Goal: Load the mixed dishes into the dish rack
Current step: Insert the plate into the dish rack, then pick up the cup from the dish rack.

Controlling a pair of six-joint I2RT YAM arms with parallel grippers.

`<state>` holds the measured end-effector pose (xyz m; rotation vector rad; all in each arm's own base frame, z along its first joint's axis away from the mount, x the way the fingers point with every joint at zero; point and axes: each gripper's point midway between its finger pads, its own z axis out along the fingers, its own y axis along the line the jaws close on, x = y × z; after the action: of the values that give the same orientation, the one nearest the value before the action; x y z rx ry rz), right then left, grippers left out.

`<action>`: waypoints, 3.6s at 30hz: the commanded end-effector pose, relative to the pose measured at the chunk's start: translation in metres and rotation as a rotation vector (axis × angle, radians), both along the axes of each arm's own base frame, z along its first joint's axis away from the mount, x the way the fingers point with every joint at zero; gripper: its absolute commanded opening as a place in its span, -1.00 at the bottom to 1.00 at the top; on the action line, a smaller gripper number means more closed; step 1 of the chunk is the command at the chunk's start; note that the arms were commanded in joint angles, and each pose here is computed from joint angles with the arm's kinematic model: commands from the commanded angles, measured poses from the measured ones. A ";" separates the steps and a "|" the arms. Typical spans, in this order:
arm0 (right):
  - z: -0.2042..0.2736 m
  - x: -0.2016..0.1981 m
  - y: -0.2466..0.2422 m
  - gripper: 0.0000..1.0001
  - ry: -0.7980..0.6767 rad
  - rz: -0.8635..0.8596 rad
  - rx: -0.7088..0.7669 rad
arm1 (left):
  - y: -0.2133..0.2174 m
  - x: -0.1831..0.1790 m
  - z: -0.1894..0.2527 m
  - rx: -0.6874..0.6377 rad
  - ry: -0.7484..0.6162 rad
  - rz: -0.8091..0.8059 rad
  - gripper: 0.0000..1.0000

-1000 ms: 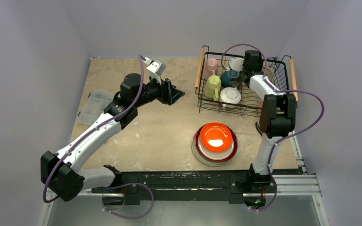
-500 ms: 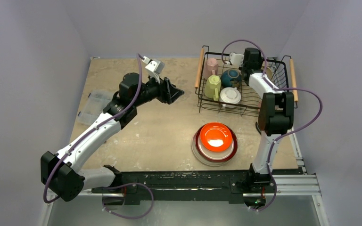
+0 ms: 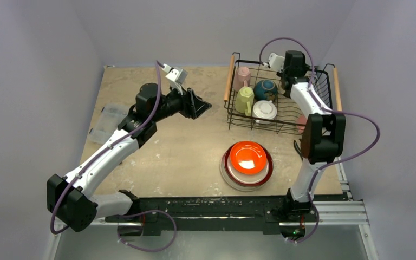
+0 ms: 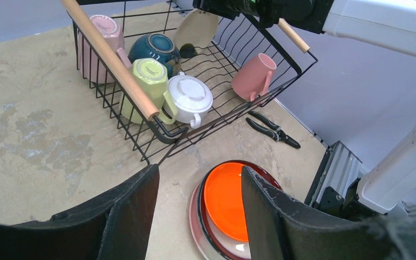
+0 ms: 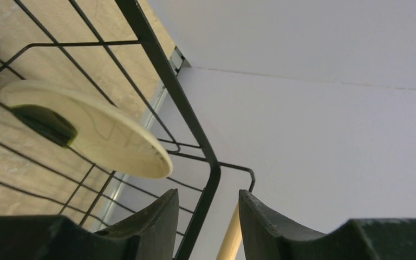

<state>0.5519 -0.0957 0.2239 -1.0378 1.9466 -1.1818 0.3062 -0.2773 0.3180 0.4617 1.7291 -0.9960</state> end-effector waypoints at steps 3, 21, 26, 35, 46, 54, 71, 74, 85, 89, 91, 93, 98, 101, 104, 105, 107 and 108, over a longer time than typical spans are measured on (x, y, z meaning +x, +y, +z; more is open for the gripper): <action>-0.006 -0.047 0.022 -0.13 0.032 -0.081 0.261 | 0.003 -0.003 0.042 -0.089 -0.079 -0.024 0.12; -0.046 -0.150 0.011 0.46 -0.029 -0.563 0.636 | 0.005 -0.005 0.042 -0.082 -0.072 -0.028 0.14; -0.031 -0.160 -0.011 0.51 -0.211 -0.728 0.811 | 0.005 -0.005 0.041 -0.076 -0.072 -0.023 0.14; -0.032 -0.167 -0.032 0.87 -0.314 -0.859 1.145 | 0.004 -0.006 0.041 -0.076 -0.062 -0.028 0.14; -0.058 -0.170 -0.038 0.98 -0.259 -0.924 1.247 | 0.001 -0.004 0.038 -0.075 -0.045 -0.040 0.15; -0.069 -0.172 -0.051 0.98 -0.297 -0.981 1.208 | -0.001 -0.003 0.034 -0.071 -0.032 -0.051 0.15; -0.087 -0.156 -0.046 0.60 -0.186 -0.970 1.224 | 0.000 -0.003 0.035 -0.069 -0.034 -0.047 0.15; -0.086 -0.156 -0.049 0.48 -0.165 -0.944 1.185 | 0.000 -0.003 0.035 -0.071 -0.031 -0.047 0.15; -0.062 -0.124 -0.061 -0.45 -0.086 -0.789 1.097 | -0.001 -0.003 0.034 -0.070 -0.028 -0.051 0.15; -0.063 -0.123 -0.064 -0.66 -0.014 -0.755 1.047 | -0.001 -0.002 0.033 -0.068 -0.026 -0.050 0.15; -0.068 -0.129 -0.062 -0.79 0.049 -0.718 1.015 | -0.001 -0.002 0.033 -0.068 -0.024 -0.051 0.16; -0.072 -0.139 -0.062 -0.93 0.105 -0.673 0.958 | -0.002 -0.001 0.032 -0.071 -0.019 -0.053 0.15; -0.074 -0.155 -0.065 -0.90 0.134 -0.658 0.897 | -0.002 -0.002 0.032 -0.075 -0.016 -0.059 0.16; -0.077 -0.165 -0.071 -0.88 0.138 -0.684 0.850 | -0.002 -0.003 0.032 -0.078 -0.015 -0.062 0.15; -0.074 -0.169 -0.071 -0.92 0.137 -0.662 0.834 | -0.002 -0.002 0.032 -0.076 -0.017 -0.059 0.15; -0.073 -0.170 -0.071 -0.94 0.131 -0.659 0.829 | -0.002 -0.003 0.033 -0.077 -0.019 -0.060 0.15; -0.068 -0.174 -0.074 -1.00 0.116 -0.667 0.811 | -0.002 -0.003 0.032 -0.077 -0.017 -0.061 0.15; -0.066 -0.175 -0.075 -1.00 0.109 -0.670 0.804 | -0.002 -0.003 0.032 -0.078 -0.017 -0.061 0.16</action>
<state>0.3897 -0.1399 0.1296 -0.0155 2.6533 -0.2803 0.3029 -0.2789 0.3220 0.4672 1.7415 -1.0749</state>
